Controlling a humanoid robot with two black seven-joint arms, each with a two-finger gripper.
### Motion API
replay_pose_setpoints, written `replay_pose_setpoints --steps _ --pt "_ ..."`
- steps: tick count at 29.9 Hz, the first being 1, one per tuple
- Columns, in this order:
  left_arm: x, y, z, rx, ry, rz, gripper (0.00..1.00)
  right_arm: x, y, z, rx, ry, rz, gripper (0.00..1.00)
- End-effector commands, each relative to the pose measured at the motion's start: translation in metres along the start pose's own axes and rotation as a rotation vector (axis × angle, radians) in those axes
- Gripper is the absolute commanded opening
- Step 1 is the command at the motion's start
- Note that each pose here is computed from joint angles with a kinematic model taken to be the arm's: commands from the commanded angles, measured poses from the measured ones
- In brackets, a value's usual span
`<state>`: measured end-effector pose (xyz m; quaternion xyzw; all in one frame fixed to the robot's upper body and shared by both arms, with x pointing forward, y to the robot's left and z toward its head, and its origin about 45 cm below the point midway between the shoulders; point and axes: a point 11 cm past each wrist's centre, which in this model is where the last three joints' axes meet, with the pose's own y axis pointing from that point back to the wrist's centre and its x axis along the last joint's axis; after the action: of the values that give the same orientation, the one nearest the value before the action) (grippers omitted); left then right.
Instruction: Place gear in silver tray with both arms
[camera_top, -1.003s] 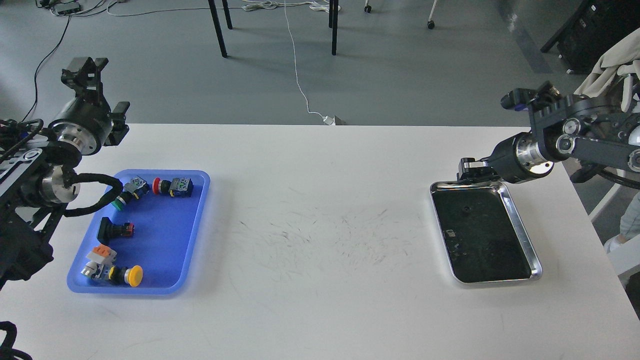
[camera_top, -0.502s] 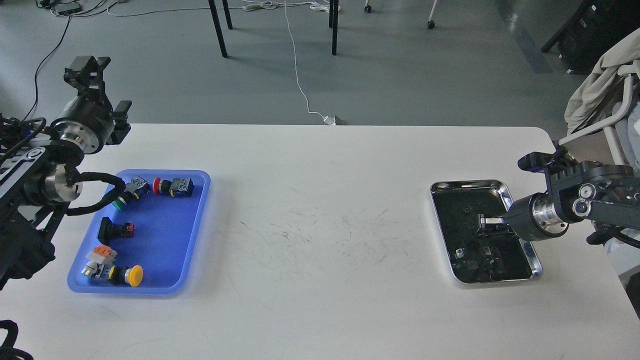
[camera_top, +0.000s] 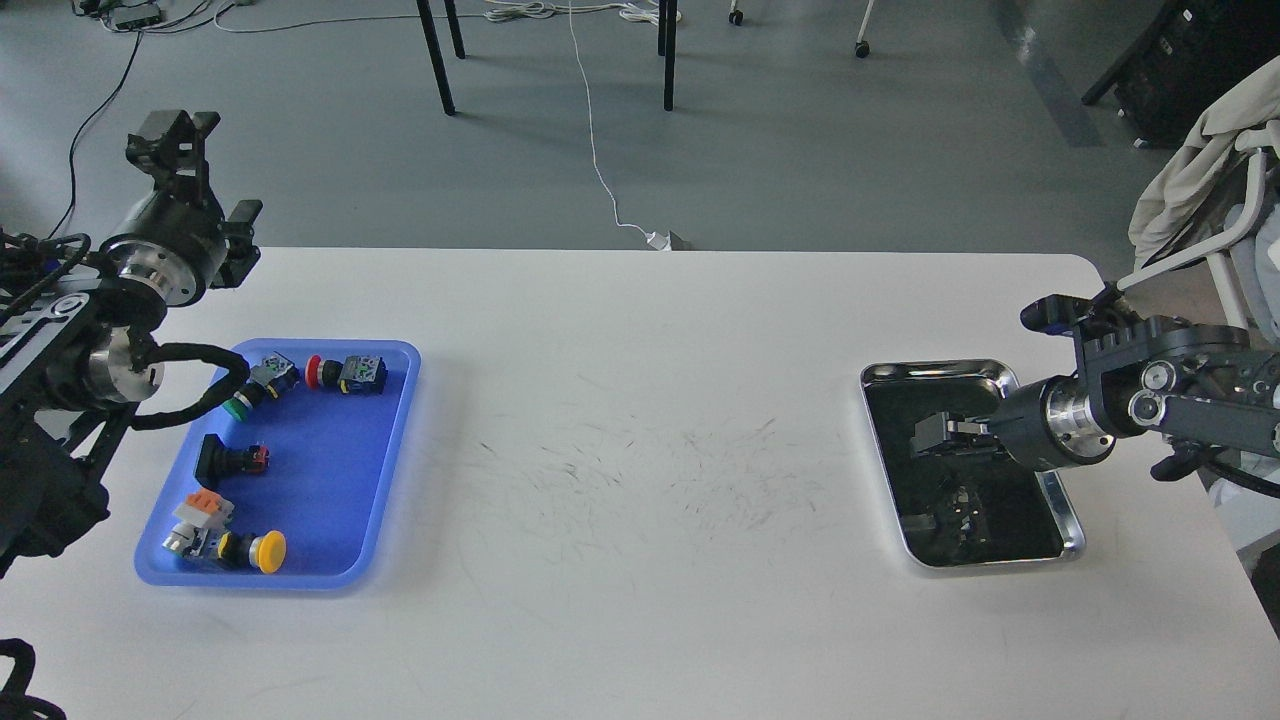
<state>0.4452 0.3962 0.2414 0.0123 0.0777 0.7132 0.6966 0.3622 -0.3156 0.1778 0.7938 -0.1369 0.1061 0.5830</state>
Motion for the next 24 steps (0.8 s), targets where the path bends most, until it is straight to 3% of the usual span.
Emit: replay_pose_setpoints --steps 1,8,16,20,24 --pt "0.0 0.0 0.0 0.0 0.0 0.0 0.98 0.025 0.019 -0.013 0.07 -0.035 0.078 0.97" --pt "-0.002 -0.001 0.0 0.0 0.002 -0.002 0.98 0.097 0.087 -0.03 0.301 -0.224 0.343 0.97" --pt "-0.02 -0.007 -0.001 0.002 0.033 -0.015 0.98 0.16 0.154 -0.026 0.806 -0.866 0.5 0.97" --pt "-0.03 -0.01 -0.003 0.004 0.052 -0.031 0.98 0.156 0.148 0.005 0.982 -1.186 0.485 0.98" --pt "-0.042 -0.012 -0.006 0.009 0.07 -0.049 0.98 0.128 0.119 0.032 1.09 -1.372 0.454 0.98"
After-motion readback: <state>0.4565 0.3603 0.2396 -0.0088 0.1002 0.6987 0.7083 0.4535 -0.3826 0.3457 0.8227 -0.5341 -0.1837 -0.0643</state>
